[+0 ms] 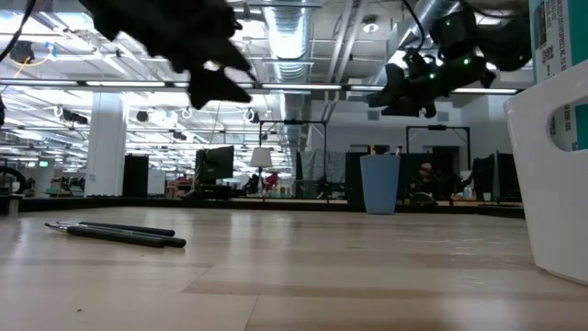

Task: Pick & Place Paint Supplies
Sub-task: Put the silver paintbrush into the blue cup

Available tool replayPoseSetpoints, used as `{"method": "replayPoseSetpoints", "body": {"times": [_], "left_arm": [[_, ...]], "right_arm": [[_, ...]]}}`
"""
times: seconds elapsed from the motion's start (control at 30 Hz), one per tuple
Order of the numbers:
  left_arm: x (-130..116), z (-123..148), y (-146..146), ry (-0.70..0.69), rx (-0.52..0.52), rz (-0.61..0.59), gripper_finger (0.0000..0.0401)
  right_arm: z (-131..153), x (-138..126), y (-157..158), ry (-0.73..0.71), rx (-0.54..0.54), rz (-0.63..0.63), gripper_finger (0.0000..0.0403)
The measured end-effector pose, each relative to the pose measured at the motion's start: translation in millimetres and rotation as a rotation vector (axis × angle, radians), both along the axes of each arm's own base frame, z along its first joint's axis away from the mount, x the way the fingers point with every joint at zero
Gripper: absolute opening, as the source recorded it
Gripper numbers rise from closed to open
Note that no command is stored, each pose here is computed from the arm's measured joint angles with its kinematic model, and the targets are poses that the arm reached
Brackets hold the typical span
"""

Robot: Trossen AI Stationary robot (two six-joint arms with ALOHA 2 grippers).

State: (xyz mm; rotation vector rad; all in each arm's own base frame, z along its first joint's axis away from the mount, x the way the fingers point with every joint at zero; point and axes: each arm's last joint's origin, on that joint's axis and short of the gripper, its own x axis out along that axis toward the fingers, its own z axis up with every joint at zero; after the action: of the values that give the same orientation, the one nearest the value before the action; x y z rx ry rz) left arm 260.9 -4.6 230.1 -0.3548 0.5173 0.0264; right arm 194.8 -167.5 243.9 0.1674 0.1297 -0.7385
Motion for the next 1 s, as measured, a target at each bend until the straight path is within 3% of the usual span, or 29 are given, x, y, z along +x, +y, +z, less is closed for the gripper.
{"method": "replayPoseSetpoints", "body": {"times": [0.23, 0.43, 0.6, 0.77, 1.0], "left_arm": [[-20.5, -14.5, -24.0, 0.102, 0.017, -0.105, 0.0254], [-44.0, -54.6, -42.6, 0.234, 0.003, -0.231, 0.0254], [-67.5, -86.3, -53.7, 0.317, 0.049, -0.319, 0.0254], [-84.3, -108.7, -51.9, 0.351, 0.096, -0.273, 0.0254], [-93.4, -121.0, -48.3, 0.326, 0.074, -0.231, 0.0254]], "right_arm": [[15.7, 11.3, 29.9, 0.089, 0.034, 0.128, 0.0230], [13.2, 25.9, 58.4, 0.083, 0.102, 0.242, 0.0214], [12.4, 33.8, 76.7, 0.078, 0.128, 0.303, 0.0201], [12.5, 37.8, 87.6, 0.050, 0.173, 0.321, 0.0186], [12.4, 42.1, 101.6, 0.033, 0.213, 0.367, 0.0165]]}}
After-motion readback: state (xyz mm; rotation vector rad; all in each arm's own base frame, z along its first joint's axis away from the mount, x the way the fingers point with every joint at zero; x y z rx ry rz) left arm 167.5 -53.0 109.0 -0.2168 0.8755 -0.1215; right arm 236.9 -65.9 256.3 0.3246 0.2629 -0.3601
